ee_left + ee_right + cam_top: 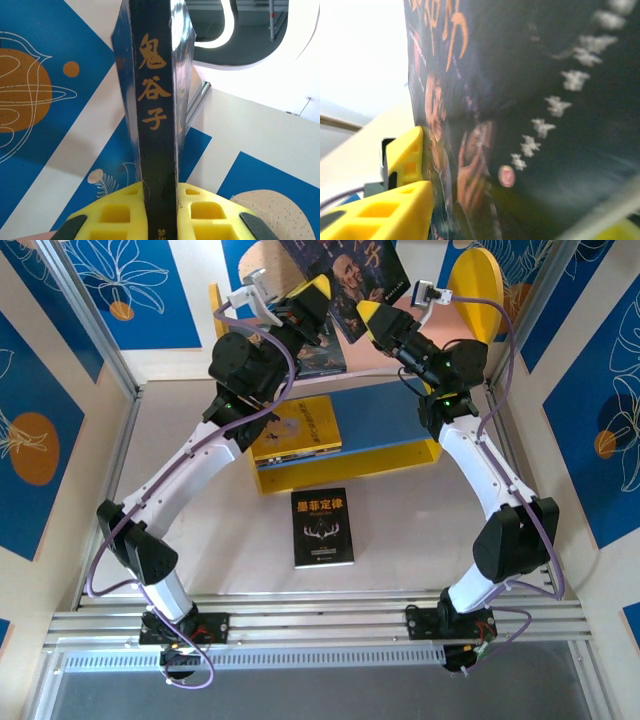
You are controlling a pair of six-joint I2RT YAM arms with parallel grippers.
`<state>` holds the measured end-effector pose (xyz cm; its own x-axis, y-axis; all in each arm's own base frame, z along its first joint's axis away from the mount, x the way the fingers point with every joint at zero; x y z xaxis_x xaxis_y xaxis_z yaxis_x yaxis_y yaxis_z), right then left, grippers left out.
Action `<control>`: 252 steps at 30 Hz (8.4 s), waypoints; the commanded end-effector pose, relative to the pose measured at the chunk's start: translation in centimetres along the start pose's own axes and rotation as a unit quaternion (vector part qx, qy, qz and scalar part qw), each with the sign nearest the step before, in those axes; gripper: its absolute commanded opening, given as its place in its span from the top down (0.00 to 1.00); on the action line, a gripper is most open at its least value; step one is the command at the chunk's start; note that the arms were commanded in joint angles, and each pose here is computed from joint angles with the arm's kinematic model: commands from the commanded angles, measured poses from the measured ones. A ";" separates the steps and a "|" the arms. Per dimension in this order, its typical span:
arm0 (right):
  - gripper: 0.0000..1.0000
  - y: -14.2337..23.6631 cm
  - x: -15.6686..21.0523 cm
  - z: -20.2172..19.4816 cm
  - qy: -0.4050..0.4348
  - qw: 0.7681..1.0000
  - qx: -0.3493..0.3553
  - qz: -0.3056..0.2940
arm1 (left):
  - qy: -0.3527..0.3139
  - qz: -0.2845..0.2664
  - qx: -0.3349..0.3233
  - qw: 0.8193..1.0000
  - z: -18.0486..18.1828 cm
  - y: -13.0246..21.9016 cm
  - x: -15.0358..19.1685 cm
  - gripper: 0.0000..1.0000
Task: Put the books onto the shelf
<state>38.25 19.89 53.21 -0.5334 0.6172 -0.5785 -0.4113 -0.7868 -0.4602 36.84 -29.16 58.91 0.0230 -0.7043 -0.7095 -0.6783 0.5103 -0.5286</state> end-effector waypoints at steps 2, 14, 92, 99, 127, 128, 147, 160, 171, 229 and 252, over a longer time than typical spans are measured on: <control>0.64 -0.1 -0.3 2.6 0.018 0.999 -0.041 -0.011 | 0.004 -0.060 0.032 0.998 -2.0 0.8 -4.0 1.00; 1.00 0.6 0.3 4.2 0.061 0.998 -0.026 0.010 | -0.018 -0.046 0.001 0.999 -1.1 2.1 -3.7 0.74; 1.00 7.6 5.6 7.3 0.170 0.959 0.042 0.225 | -0.035 0.358 0.090 0.929 0.6 9.7 -1.8 0.32; 1.00 7.1 6.7 7.5 0.166 0.952 0.029 0.254 | -0.041 0.364 0.106 0.925 -0.1 10.2 -1.9 0.36; 0.36 4.6 5.3 4.7 0.125 0.967 0.079 0.209 | -0.062 0.245 0.096 0.963 -2.4 11.6 -6.4 1.00; 0.29 4.5 5.1 4.4 0.120 0.968 0.087 0.202 | -0.061 0.238 0.095 0.965 -2.6 11.7 -6.7 1.00; 0.48 1.9 3.9 3.6 0.061 0.973 0.058 0.213 | -0.055 0.158 0.128 0.978 -3.4 11.2 -8.3 1.00; 1.00 1.2 3.3 3.9 0.065 0.970 0.060 0.225 | -0.080 0.161 0.058 0.982 -1.1 11.3 -7.8 0.86; 1.00 0.5 3.1 1.5 0.050 0.967 0.093 0.231 | -0.178 0.155 -0.112 0.965 1.6 15.7 -10.0 0.45; 0.59 -2.6 5.2 -3.7 0.019 0.945 0.142 0.294 | -0.188 0.196 -0.152 0.950 4.3 16.1 -7.8 0.45; 0.31 -0.2 3.5 -5.7 0.116 0.916 0.278 0.264 | -0.193 0.200 -0.157 0.948 4.3 16.4 -7.8 0.45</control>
<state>41.51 23.38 46.77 -0.6451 0.0869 -0.7591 -0.4499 -0.8462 0.2855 29.42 -13.82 53.21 -0.0838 -0.2347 -0.9684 -0.8650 0.4997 -0.0463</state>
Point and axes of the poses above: each hand's point on the last joint's axis, 136 mm out from that joint toward the fingers, its own y axis back along the fingers, its own z axis along the line the jaws close on, x = y × z, the point moved 3 cm from there along y, back along the fingers, and after that the axes turned 4 degrees about -y, right-handed, at the moved point
